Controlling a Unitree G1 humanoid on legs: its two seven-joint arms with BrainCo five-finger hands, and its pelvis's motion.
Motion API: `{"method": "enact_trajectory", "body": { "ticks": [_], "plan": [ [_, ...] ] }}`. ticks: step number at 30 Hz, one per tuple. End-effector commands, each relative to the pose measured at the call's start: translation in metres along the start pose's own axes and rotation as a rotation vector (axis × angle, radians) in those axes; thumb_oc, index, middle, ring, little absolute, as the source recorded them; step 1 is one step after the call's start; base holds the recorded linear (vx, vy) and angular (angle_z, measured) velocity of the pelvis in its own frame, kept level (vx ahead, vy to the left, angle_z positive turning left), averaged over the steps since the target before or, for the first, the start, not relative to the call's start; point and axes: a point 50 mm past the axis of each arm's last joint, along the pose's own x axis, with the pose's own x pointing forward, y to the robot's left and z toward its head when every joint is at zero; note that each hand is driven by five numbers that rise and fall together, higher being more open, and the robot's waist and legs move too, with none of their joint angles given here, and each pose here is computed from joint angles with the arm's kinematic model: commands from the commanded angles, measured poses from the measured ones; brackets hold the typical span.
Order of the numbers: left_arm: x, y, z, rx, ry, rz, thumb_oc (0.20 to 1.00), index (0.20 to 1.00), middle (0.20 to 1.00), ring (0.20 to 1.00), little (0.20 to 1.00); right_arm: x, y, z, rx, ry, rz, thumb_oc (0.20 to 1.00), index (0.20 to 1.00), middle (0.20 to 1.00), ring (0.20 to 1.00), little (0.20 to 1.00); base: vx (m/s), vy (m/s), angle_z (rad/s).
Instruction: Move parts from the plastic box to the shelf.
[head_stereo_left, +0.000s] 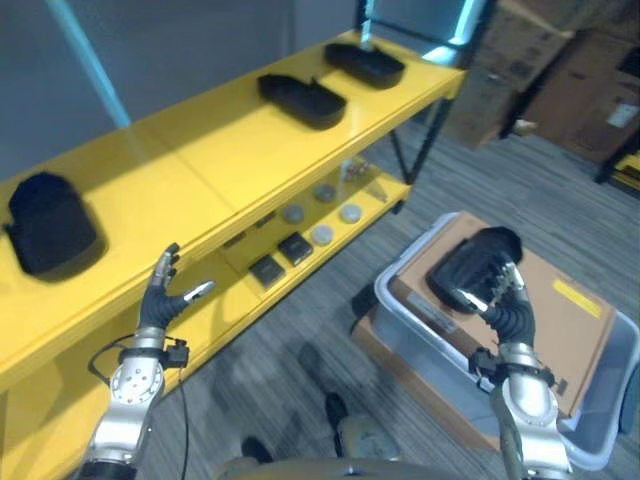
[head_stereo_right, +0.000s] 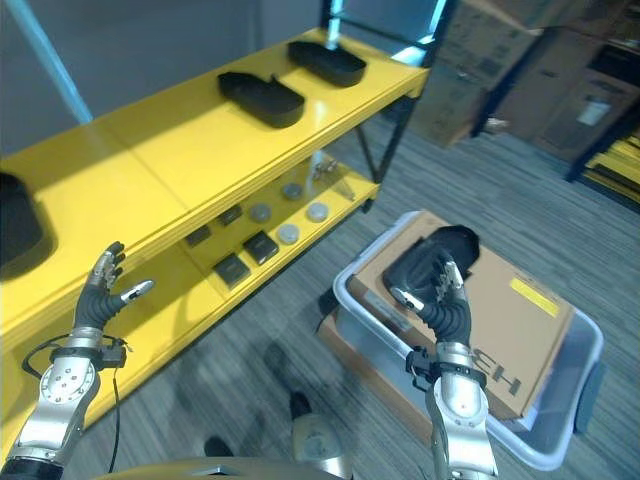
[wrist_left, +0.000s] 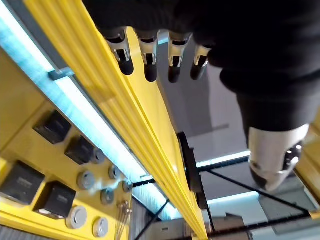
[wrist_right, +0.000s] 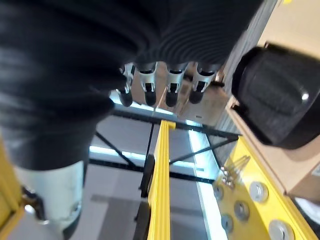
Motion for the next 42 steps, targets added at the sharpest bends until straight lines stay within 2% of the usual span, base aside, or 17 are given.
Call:
{"method": "enact_trajectory", "body": {
  "ticks": [1, 9, 14, 20, 28, 32, 34, 35, 42],
  "plan": [
    [0.012, 0.002, 0.015, -0.019, -0.093, 0.031, 1.000, 1.000, 1.000, 1.000, 1.000, 0.009, -0.005, 0.028, -0.023, -0.153, -0.028, 1.000, 1.000, 1.000, 1.000, 1.000, -0.18, -0.073, -1.39],
    [0.015, 0.011, 0.011, 0.023, -0.086, 0.088, 1.000, 1.000, 1.000, 1.000, 1.000, -0.006, -0.018, 0.011, -0.007, -0.067, -0.073, 1.000, 1.000, 1.000, 1.000, 1.000, 0.03, -0.247, -0.32],
    [0.007, 0.021, 0.006, 0.017, -0.057, 0.151, 1.000, 1.000, 1.000, 1.000, 1.000, 0.007, -0.017, 0.018, -0.098, -0.093, 0.014, 1.000, 1.000, 1.000, 1.000, 1.000, 0.02, -0.228, -0.62],
    [0.004, 0.022, 0.001, 0.014, -0.039, 0.180, 1.000, 1.000, 1.000, 1.000, 1.000, 0.018, -0.007, 0.017, -0.104, -0.089, 0.011, 1.000, 1.000, 1.000, 1.000, 1.000, 0.04, 0.005, -1.10],
    [0.015, 0.010, 0.013, 0.059, -0.102, 0.094, 1.000, 1.000, 1.000, 1.000, 1.000, 0.030, 0.003, 0.015, -0.242, -0.096, 0.016, 1.000, 1.000, 1.000, 1.000, 1.000, 0.03, 0.099, -0.41],
    [0.025, -0.001, 0.025, 0.035, -0.158, 0.049, 1.000, 1.000, 1.000, 1.000, 1.000, 0.059, 0.013, 0.023, -0.299, -0.135, -0.003, 1.000, 1.000, 1.000, 1.000, 1.000, -0.04, 0.064, 0.12],
    [0.025, -0.001, 0.025, 0.035, -0.160, 0.050, 1.000, 1.000, 1.000, 1.000, 1.000, 0.060, 0.014, 0.023, -0.299, -0.136, -0.004, 1.000, 1.000, 1.000, 1.000, 1.000, -0.06, 0.041, 0.07],
    [0.034, -0.010, 0.036, 0.000, -0.205, 0.020, 1.000, 1.000, 1.000, 1.000, 1.000, 0.071, 0.014, 0.033, -0.311, -0.171, -0.043, 1.000, 1.000, 1.000, 1.000, 1.000, -0.10, 0.062, 0.08],
    [0.040, -0.024, 0.032, -0.057, -0.169, -0.025, 1.000, 1.000, 1.000, 1.000, 1.000, 0.080, 0.012, 0.049, -0.385, -0.227, -0.132, 1.000, 1.000, 1.000, 1.000, 1.000, -0.04, -0.038, 0.31]
  ]
}}
